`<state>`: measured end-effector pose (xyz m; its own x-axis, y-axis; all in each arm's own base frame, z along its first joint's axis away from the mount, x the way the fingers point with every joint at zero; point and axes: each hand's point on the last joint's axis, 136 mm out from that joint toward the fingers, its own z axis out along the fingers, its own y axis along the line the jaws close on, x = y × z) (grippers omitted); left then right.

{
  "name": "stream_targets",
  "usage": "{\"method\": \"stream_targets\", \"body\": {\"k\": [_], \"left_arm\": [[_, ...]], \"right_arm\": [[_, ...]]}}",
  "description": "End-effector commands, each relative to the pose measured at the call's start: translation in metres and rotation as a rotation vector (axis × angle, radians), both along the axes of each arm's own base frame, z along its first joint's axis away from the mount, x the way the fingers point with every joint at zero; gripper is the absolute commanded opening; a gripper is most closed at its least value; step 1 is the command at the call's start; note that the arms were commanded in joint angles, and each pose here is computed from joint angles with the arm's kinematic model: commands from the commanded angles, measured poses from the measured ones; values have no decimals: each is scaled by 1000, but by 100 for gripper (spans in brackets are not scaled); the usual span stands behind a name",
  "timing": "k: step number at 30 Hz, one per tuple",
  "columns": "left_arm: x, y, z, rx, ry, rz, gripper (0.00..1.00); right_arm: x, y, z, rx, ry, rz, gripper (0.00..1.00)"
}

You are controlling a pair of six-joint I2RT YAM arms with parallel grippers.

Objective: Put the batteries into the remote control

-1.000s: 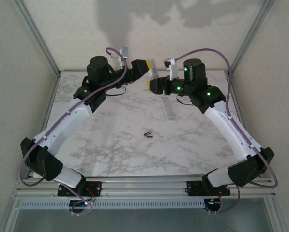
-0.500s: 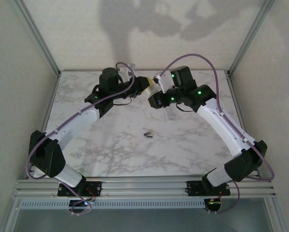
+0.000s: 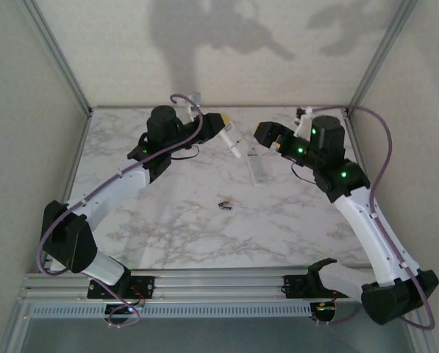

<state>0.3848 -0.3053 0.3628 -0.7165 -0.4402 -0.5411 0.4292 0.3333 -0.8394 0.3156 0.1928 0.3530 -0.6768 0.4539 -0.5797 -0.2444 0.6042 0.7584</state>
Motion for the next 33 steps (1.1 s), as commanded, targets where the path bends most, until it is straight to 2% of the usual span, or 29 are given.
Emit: {"method": "stream_targets", "body": {"k": [1, 5, 12, 14, 16, 19, 21, 25, 28, 31, 33], "left_arm": [[-4, 5, 37, -87, -112, 18, 0], [-1, 7, 37, -129, -88, 35, 0], [2, 5, 28, -155, -53, 32, 0], [2, 5, 27, -163, -49, 32, 0], [2, 5, 27, -169, -40, 36, 0], [6, 8, 24, -160, -32, 58, 0], [7, 11, 25, -163, -35, 66, 0], [13, 33, 29, -247, -28, 87, 0], [22, 58, 28, -286, -19, 133, 0], [25, 77, 29, -311, -23, 164, 0], [27, 86, 25, -308, -18, 183, 0]], "right_arm": [[5, 25, -8, 327, 162, 28, 99], [4, 40, -12, 395, 153, 87, 97], [10, 59, -18, 445, 187, 149, 79], [13, 61, -20, 447, 197, 150, 72], [14, 64, -23, 448, 210, 156, 56], [13, 69, -28, 432, 228, 164, 41], [12, 67, -35, 408, 240, 153, 34], [6, 61, -54, 368, 272, 128, 20], [0, 59, -65, 364, 288, 126, 15], [-4, 53, -72, 349, 290, 117, 2], [-5, 46, -78, 333, 299, 99, 0]]}}
